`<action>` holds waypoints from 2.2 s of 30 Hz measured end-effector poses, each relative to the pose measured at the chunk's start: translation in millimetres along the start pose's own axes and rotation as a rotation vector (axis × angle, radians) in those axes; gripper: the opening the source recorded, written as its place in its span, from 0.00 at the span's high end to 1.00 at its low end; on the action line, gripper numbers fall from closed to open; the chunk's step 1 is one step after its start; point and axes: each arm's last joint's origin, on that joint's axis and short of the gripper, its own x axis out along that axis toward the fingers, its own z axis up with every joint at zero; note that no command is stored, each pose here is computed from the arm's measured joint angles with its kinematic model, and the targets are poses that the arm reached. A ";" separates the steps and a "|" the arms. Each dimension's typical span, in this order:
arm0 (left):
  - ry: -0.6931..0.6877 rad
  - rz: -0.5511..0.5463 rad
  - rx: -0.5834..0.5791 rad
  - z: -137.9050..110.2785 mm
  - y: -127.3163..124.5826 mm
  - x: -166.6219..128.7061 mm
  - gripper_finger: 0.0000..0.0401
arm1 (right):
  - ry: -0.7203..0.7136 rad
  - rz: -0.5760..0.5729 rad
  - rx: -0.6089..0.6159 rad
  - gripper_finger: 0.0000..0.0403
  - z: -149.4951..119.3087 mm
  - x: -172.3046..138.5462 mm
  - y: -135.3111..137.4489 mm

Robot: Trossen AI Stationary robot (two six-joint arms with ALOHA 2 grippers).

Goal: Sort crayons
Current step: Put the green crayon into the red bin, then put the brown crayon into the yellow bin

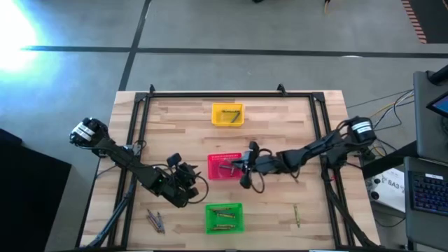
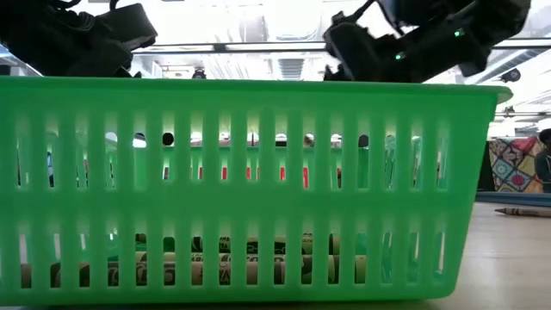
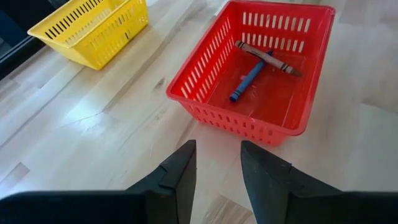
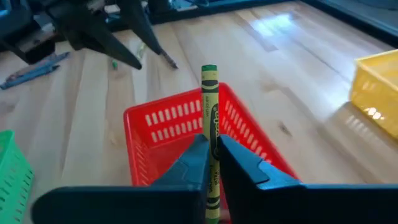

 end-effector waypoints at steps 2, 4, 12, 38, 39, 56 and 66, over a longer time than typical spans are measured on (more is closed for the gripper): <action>-0.011 0.002 -0.006 0.5 -0.4 -0.1 0.73 | 0.004 -0.002 -0.010 0.87 -0.6 6.3 2.3; -0.054 0.016 -0.010 1.7 -2.0 -1.9 0.73 | 0.003 -0.010 -0.026 0.81 0.4 10.2 4.0; -0.262 0.030 0.034 -0.6 -16.6 -28.5 0.73 | -0.028 0.004 0.057 0.57 29.1 -23.5 13.0; -0.649 -0.581 -0.058 -8.5 58.0 -20.6 0.91 | 0.650 -0.475 0.319 0.69 -44.1 -144.6 9.5; -0.639 -0.579 -0.064 -9.3 58.2 -18.8 0.91 | 0.667 -0.486 0.320 0.70 -47.0 -145.4 7.7; -0.503 -0.522 -0.153 -23.4 51.3 -1.4 0.91 | 0.834 -0.484 0.369 0.81 -86.4 -146.1 -9.5; -0.423 -0.498 -0.168 -36.2 46.2 10.3 0.91 | 0.843 -0.494 0.361 0.81 -98.5 -142.4 -22.2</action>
